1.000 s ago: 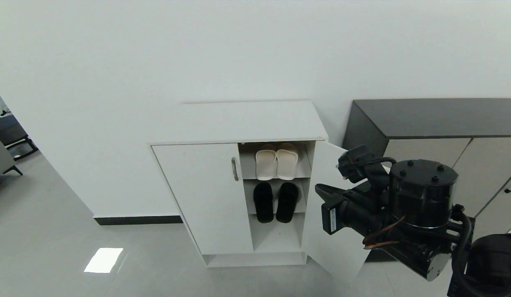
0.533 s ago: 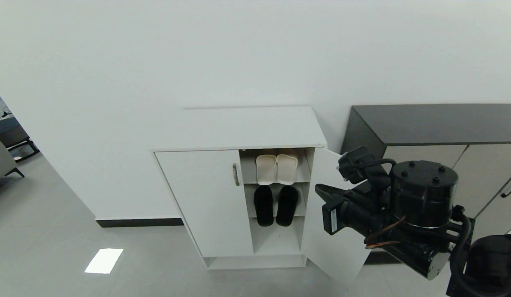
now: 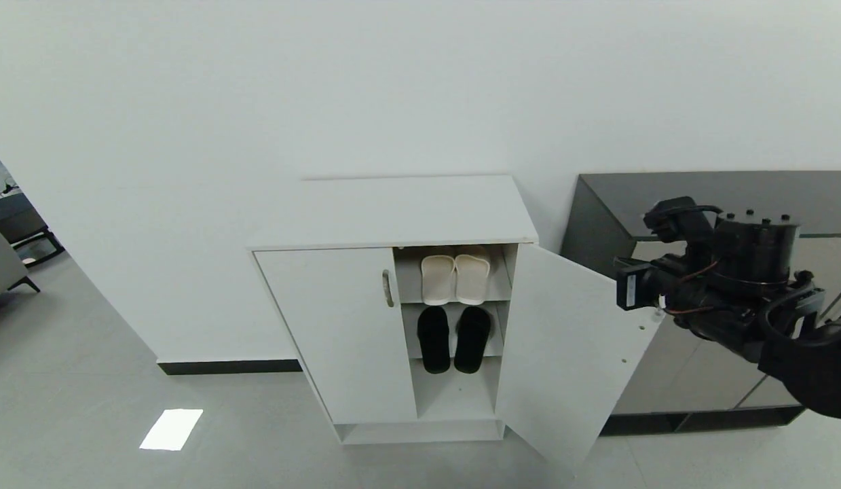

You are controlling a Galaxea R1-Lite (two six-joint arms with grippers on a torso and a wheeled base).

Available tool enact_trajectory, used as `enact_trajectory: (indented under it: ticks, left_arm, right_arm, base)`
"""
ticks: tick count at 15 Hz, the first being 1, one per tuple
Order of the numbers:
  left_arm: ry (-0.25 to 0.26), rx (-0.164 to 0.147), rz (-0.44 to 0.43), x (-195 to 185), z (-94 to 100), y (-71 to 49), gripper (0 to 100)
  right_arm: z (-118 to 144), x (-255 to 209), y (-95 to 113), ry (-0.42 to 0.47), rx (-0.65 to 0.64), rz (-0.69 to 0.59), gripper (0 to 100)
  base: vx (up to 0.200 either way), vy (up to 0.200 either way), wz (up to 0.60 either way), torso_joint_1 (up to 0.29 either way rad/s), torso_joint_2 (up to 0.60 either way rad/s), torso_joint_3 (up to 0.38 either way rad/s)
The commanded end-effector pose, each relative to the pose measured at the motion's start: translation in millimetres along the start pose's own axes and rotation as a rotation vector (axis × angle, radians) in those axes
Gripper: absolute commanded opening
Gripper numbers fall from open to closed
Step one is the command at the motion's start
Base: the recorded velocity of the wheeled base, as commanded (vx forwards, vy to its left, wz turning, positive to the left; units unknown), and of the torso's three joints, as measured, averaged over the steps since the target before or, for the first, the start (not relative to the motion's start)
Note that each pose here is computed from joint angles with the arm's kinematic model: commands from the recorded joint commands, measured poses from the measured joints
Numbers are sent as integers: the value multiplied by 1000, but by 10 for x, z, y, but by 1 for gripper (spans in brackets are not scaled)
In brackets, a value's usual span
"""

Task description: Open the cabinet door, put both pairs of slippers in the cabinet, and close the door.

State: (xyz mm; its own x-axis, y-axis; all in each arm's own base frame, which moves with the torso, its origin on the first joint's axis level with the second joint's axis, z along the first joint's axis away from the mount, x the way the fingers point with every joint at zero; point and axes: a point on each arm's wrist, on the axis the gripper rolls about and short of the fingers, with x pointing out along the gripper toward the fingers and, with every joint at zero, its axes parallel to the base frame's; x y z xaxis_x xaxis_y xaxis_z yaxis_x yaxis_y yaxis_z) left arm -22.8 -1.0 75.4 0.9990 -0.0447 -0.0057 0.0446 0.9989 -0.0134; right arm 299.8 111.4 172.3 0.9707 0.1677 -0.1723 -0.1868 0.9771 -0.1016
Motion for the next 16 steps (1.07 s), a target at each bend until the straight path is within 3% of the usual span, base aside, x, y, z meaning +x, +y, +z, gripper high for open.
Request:
enact_trajectory:
  ticks: [1, 9, 16]
  left_arm:
    - [0, -1, 0, 0, -1, 0, 0]
    - [0, -1, 0, 0, -1, 0, 0]
    - [0, -2, 0, 0, -1, 0, 0]
  right_arm:
    - [5, 115, -335, 34, 14, -84, 0]
    - [-281, 501, -735, 123, 28, -194, 0]
    - [-474, 600, -752, 183, 9, -197, 0]
  base:
    - [0, 0, 0, 0, 0, 0]
    - [0, 0, 0, 0, 0, 0]
    - [0, 0, 0, 0, 0, 0]
